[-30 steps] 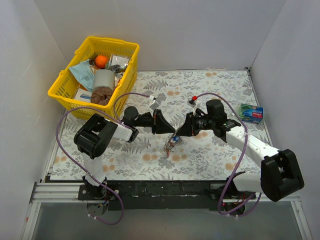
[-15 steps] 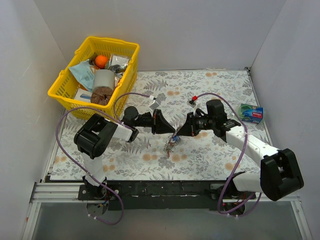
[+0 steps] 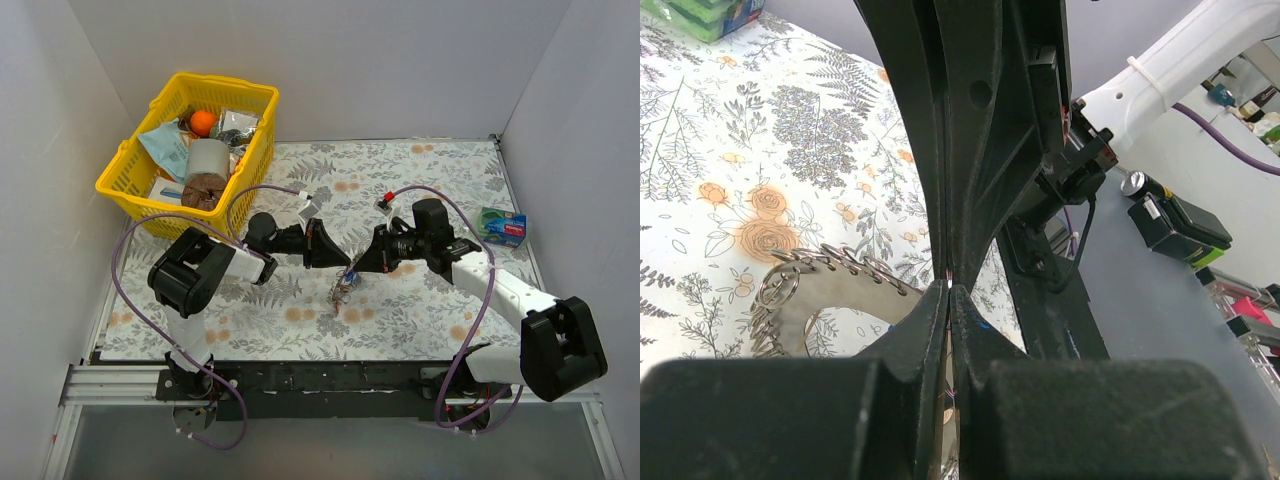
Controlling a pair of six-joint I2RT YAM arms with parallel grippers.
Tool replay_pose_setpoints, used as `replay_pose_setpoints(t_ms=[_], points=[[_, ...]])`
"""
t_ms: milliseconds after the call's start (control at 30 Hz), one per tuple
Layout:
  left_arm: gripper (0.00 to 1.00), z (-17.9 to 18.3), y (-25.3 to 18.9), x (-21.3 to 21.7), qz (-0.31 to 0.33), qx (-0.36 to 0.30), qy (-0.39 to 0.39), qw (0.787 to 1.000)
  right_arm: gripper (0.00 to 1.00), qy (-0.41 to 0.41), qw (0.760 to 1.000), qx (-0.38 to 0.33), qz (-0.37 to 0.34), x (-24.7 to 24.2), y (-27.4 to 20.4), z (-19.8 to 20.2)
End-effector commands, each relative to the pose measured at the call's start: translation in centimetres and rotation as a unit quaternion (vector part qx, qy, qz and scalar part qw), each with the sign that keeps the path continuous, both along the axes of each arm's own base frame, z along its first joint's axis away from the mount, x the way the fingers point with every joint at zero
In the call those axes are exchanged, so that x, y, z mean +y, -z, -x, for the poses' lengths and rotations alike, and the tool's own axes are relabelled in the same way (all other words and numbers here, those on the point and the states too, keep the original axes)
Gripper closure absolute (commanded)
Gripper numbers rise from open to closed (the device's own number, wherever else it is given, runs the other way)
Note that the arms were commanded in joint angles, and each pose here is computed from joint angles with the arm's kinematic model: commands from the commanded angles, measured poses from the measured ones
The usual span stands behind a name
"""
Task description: Put the keys on the keyring
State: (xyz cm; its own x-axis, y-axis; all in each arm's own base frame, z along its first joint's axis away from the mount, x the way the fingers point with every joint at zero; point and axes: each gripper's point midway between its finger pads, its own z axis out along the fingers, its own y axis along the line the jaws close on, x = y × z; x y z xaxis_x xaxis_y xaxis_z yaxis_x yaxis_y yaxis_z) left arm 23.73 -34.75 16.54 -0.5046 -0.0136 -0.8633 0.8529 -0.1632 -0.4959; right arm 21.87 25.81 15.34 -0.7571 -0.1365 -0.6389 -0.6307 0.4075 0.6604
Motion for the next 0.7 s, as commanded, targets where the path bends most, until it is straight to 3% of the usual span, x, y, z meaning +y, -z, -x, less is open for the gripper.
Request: replay_pose_setpoints(t_ms=[0,300,667], points=[[1.00,2.4,-8.6,1.0,0.153,-0.258,0.012,0.954,0.99,-0.014,1.000,-0.018,-0.002,0.3,-1.1,-0.4],[0.77,3.1,-7.7,0.9,0.143,-0.255,0.032,0.956,0.99,-0.023,0.999,-0.030,0.037,-0.3,-1.4,-0.9],[0.72,4.0,-6.4,0.1,0.132,-0.250,0.065,0.957,0.99,-0.025,0.997,-0.038,0.059,-0.6,-1.9,-1.3]])
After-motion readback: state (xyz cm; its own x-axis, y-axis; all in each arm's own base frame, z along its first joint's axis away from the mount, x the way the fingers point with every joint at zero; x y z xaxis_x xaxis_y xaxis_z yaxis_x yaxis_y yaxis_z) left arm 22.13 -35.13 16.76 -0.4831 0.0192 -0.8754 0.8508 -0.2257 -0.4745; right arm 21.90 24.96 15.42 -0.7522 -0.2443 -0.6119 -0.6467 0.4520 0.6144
